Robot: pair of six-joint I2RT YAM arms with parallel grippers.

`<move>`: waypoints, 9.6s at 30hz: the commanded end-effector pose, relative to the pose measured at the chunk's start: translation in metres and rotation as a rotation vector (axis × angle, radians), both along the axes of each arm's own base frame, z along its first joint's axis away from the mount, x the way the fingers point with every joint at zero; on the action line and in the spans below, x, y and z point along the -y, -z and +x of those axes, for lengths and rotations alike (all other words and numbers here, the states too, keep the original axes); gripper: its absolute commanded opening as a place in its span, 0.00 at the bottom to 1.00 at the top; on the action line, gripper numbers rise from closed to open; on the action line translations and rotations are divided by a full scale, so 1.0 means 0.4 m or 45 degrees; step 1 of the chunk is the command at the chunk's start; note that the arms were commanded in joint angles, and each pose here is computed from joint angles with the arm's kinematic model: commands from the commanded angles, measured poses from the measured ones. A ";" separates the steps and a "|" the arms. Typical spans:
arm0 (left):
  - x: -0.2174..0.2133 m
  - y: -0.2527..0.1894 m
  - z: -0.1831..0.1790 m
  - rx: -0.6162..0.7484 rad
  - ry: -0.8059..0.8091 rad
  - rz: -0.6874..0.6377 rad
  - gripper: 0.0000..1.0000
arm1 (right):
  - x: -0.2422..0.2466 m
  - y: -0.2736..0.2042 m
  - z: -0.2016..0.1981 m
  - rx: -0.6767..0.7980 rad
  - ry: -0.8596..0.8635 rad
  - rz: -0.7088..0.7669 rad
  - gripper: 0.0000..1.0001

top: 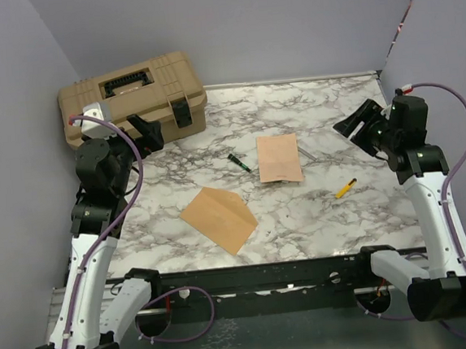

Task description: Place the letter into the envelope and seal it

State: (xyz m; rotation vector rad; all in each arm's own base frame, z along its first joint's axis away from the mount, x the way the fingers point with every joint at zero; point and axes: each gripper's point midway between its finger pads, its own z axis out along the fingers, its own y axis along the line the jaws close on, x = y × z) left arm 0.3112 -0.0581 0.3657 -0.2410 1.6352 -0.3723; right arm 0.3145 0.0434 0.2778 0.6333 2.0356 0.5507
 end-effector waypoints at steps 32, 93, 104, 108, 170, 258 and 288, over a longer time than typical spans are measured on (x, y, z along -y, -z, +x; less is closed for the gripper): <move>0.206 0.307 -0.021 -0.287 0.389 -0.349 0.99 | -0.170 0.467 -0.058 -0.437 -0.211 0.578 0.76; 0.219 0.226 0.011 -0.193 0.378 -0.507 0.99 | -0.344 0.300 0.144 -0.064 -0.709 0.865 0.00; 0.400 0.131 -0.005 -0.387 0.773 -1.044 0.99 | -0.369 -0.022 -0.021 0.261 -0.952 0.904 0.00; 0.465 0.135 0.007 -0.547 0.765 -1.206 0.99 | -0.375 -0.098 -0.070 0.337 -1.001 0.909 0.00; 0.691 0.089 -0.083 -0.698 1.211 -1.012 0.00 | -0.379 -0.315 -0.170 0.903 -1.260 0.526 0.45; 0.711 0.062 -0.257 -0.151 1.618 -0.133 0.80 | -0.446 -0.237 -0.291 0.668 -1.779 0.424 0.00; 0.704 0.011 -0.270 -0.136 1.587 -0.178 0.00 | -0.423 -0.232 -0.162 0.576 -1.178 0.378 0.73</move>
